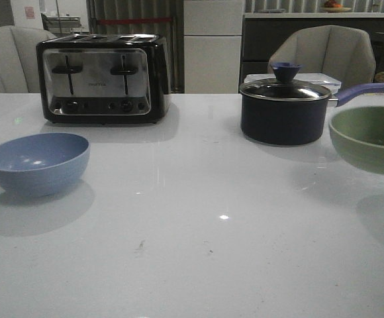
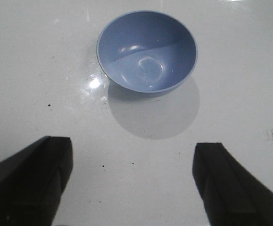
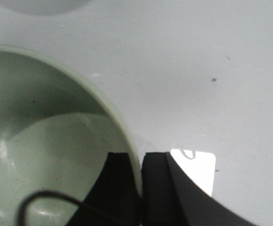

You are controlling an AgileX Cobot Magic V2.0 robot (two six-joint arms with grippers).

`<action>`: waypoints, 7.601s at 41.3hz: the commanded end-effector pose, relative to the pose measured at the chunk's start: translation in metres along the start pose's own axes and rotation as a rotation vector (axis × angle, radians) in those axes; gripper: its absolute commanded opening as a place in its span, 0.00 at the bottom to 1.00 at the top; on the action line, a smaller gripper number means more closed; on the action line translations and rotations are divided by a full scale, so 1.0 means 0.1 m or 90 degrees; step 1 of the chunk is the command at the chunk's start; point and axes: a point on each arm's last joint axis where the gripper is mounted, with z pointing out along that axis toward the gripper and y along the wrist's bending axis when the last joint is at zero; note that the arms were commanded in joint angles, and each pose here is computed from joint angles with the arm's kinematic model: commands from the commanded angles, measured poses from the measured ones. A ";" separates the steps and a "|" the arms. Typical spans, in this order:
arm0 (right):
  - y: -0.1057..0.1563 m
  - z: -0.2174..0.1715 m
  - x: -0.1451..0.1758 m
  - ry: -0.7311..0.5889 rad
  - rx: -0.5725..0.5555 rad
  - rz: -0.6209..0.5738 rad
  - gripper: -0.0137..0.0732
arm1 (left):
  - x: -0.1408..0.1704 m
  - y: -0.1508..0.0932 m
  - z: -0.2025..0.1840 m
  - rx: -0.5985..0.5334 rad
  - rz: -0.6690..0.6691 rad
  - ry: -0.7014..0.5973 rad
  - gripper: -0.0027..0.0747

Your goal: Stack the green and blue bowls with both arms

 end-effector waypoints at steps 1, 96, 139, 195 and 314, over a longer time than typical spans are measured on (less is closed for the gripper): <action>0.47 -0.46 -0.07 -0.090 -0.065 -0.062 0.22 | -0.15 -0.01 -0.06 -0.002 0.001 -0.069 0.78; 1.23 -1.67 1.97 -0.354 -0.260 -0.376 0.63 | -0.72 0.09 0.63 0.005 -0.013 0.095 0.78; 1.23 -1.67 1.97 -0.354 -0.260 -0.377 0.63 | -1.00 0.42 2.26 -0.015 -0.040 0.193 0.17; 1.23 -1.67 1.97 -0.354 -0.260 -0.377 0.63 | -1.10 -1.60 1.32 0.288 0.217 0.185 0.16; 1.06 -1.58 1.99 -0.279 -0.168 -0.335 0.22 | 0.02 -0.72 -0.73 0.232 0.258 -0.077 0.16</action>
